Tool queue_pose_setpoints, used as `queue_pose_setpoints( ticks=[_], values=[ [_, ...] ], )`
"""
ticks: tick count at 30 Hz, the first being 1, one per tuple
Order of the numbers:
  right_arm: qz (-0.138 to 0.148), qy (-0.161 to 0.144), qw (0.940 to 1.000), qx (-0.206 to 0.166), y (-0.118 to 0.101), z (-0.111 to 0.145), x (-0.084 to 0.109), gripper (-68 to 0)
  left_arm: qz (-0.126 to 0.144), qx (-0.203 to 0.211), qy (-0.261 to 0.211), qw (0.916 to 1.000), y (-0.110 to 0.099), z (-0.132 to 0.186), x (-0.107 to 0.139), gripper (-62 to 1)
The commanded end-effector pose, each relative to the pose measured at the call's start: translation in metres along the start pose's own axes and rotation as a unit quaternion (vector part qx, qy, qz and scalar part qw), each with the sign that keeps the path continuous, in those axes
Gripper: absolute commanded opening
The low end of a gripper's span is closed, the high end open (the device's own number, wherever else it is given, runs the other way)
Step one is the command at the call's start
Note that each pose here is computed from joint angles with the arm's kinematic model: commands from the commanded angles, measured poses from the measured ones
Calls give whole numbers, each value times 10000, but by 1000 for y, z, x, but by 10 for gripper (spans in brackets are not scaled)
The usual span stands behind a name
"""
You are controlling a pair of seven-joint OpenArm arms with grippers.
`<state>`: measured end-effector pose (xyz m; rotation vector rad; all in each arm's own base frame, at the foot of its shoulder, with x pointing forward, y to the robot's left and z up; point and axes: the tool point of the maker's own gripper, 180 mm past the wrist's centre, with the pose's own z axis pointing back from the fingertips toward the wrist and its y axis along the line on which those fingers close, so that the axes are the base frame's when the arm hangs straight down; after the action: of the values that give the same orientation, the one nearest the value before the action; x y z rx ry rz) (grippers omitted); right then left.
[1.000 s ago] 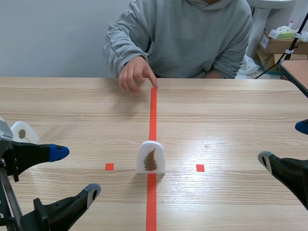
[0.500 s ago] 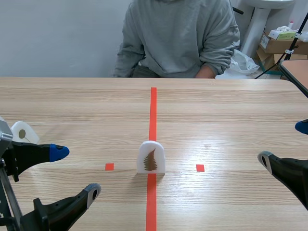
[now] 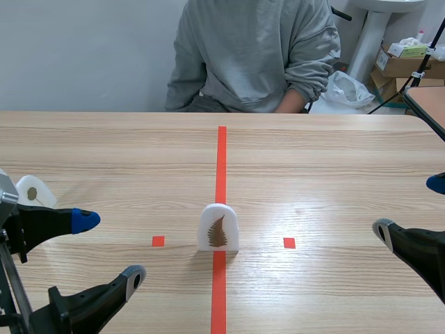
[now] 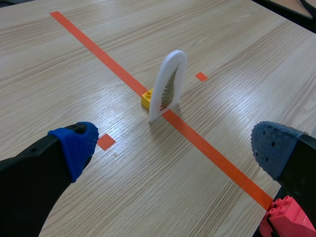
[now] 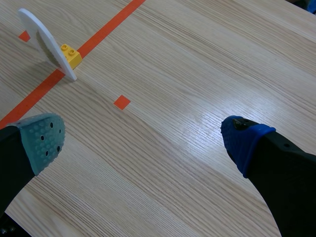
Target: Do the leaf sorting experiment
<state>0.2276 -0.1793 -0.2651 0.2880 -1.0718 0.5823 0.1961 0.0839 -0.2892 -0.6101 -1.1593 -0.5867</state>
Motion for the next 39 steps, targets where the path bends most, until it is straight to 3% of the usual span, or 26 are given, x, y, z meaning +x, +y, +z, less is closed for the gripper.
queue_pose_setpoints(
  ticks=[1, 22, 30, 35, 39],
  values=[
    [67, -149, 9999, -20, -4, 0, 10, 4, -26, 2, -169, 9999, 1, -1, 10, 14],
    [99, -58, 9999, -9, -4, 0, 7, 4, -24, 2, -170, 9999, 1, -1, 10, 14],
    [602, 183, 9977, 251, -10, -5, 13, 4, -25, 2, -174, 9998, 1, -1, 10, 14],
    [875, 378, 9939, 552, -12, -23, 10, 4, -16, 7, -182, 9998, 0, -1, 10, 14],
    [905, 400, 9919, 798, -9, -44, 8, 4, -16, 8, -185, 9998, 0, -1, 10, 14]
  ],
)
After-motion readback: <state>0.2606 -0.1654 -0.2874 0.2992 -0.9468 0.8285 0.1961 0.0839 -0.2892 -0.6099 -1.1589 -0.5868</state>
